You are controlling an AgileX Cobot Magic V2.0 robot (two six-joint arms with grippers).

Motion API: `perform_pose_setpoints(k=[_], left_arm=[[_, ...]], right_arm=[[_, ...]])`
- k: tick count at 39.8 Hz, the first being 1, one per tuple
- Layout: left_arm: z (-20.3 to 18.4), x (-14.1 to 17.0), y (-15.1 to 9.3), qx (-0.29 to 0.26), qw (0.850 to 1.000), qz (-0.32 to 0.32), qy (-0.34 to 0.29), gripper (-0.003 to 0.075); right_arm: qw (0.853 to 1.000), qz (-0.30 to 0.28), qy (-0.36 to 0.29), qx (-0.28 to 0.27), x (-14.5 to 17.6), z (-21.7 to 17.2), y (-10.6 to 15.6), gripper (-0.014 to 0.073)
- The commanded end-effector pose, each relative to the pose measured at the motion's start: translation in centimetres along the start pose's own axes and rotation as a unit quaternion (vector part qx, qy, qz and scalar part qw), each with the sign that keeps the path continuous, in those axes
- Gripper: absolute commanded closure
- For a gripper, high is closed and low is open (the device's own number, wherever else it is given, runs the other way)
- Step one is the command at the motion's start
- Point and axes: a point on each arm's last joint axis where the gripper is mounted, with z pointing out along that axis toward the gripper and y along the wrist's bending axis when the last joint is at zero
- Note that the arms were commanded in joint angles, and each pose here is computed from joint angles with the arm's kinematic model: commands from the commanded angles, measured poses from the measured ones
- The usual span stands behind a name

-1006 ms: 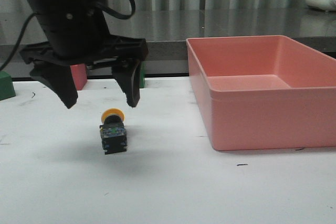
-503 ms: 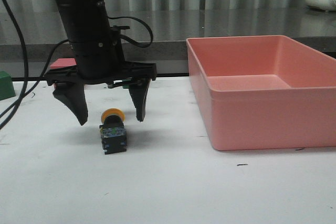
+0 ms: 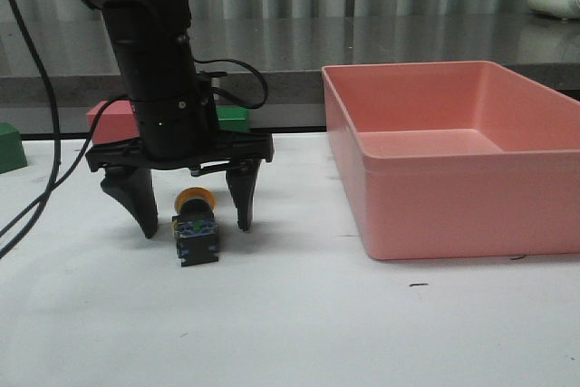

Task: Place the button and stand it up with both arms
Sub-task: 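Lower the left gripper over the button and grasp its black base, then lift the button with the left gripper and rotate it cap-up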

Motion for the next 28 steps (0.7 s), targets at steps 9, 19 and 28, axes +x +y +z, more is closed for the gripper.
perform_pose_setpoints(k=[9, 19, 28], left_arm=[[-3.1, -0.6, -0.5, 0.023, 0.999, -0.008, -0.033, 0.0452], [-4.4, -1.1, -0.7, 0.020, 0.999, 0.003, -0.038, 0.0479], [-7.6, -1.8, -0.4, 0.002, 0.994, 0.028, -0.106, 0.0478]], right_arm=[[0.999, -0.016, -0.045, 0.000, -1.4, -0.2, 0.1, 0.0664], [0.999, -0.016, -0.045, 0.000, -1.4, -0.2, 0.1, 0.0664], [0.999, -0.016, -0.045, 0.000, -1.4, -0.2, 0.1, 0.0664]])
